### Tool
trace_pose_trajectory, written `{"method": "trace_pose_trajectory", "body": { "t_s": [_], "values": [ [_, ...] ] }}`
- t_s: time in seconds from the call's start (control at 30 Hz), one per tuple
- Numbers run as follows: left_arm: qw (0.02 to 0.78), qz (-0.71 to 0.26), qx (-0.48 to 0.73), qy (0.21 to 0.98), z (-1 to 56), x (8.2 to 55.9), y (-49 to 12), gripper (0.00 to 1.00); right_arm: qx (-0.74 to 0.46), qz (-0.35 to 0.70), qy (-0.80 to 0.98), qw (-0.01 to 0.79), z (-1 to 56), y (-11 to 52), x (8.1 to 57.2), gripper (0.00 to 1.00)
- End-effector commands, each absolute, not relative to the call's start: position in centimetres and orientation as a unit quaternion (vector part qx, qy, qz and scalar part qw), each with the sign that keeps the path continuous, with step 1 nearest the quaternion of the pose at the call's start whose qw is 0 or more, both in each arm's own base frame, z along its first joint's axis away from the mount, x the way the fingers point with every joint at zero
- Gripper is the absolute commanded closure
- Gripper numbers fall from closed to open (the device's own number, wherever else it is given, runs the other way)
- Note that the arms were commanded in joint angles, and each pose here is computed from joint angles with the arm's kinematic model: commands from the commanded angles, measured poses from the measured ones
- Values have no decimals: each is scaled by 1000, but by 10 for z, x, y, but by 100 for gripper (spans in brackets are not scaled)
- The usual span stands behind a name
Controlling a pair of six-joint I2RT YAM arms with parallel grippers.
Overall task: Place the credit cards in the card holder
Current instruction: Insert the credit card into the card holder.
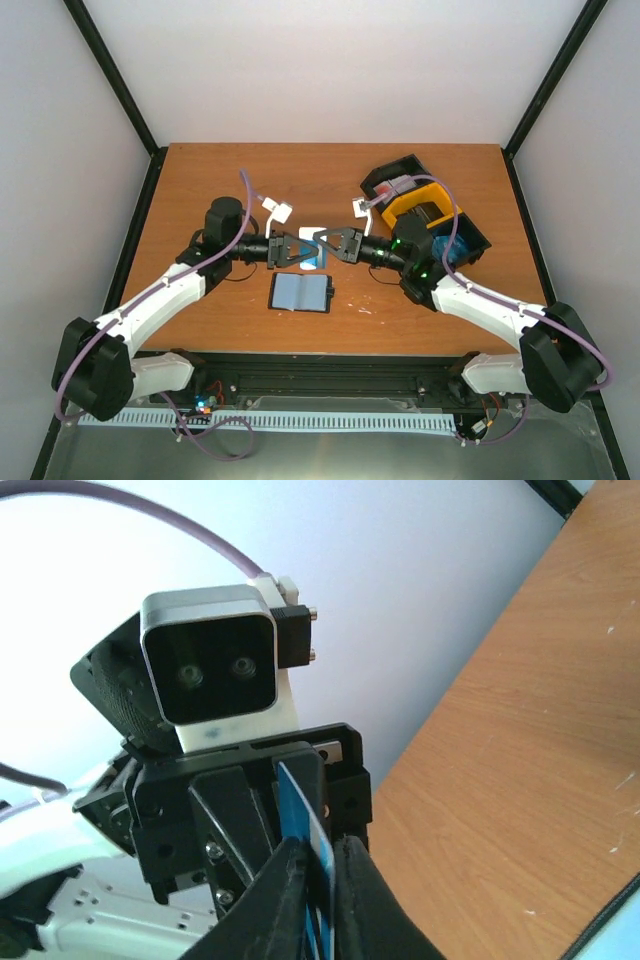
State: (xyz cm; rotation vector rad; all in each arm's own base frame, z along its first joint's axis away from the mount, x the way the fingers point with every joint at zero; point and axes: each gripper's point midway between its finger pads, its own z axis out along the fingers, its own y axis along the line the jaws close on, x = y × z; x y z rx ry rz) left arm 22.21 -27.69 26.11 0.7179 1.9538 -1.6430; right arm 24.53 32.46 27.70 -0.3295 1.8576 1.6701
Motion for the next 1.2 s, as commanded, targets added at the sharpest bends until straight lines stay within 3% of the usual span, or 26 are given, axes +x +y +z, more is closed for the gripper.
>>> {"method": "trace_pose_trajectory", "body": {
  "t_s": [0.0, 0.1, 0.2, 0.47, 0.57, 0.6, 0.7, 0.77, 1.0, 1.17],
  "values": [
    [244, -615, 272, 698, 272, 215, -275, 95, -124, 647, 681, 321, 287, 323, 241, 97],
    [238, -617, 261, 703, 270, 211, -272, 78, -122, 645, 678, 329, 289, 322, 243, 97],
    [241, -619, 248, 705, 269, 205, -267, 73, -123, 643, 678, 334, 289, 320, 243, 97],
    [246, -623, 212, 711, 266, 211, -258, 85, -147, 650, 674, 320, 283, 322, 233, 97],
    [251, -619, 201, 717, 264, 216, -256, 97, -147, 644, 682, 314, 275, 321, 231, 97],
    [249, -616, 196, 721, 261, 218, -255, 99, -146, 639, 687, 315, 272, 320, 232, 90],
    [235, -600, 167, 746, 241, 223, -250, 99, -130, 607, 719, 311, 252, 314, 236, 47],
    [215, -582, 141, 771, 221, 224, -244, 99, -126, 584, 736, 318, 243, 308, 237, 36],
    [131, -474, 59, 869, 135, 209, -216, 99, -92, 470, 827, 294, 172, 283, 242, 32],
    [107, -444, 42, 888, 101, 203, -208, 99, -45, 412, 884, 217, 111, 277, 243, 39]
  ]
}}
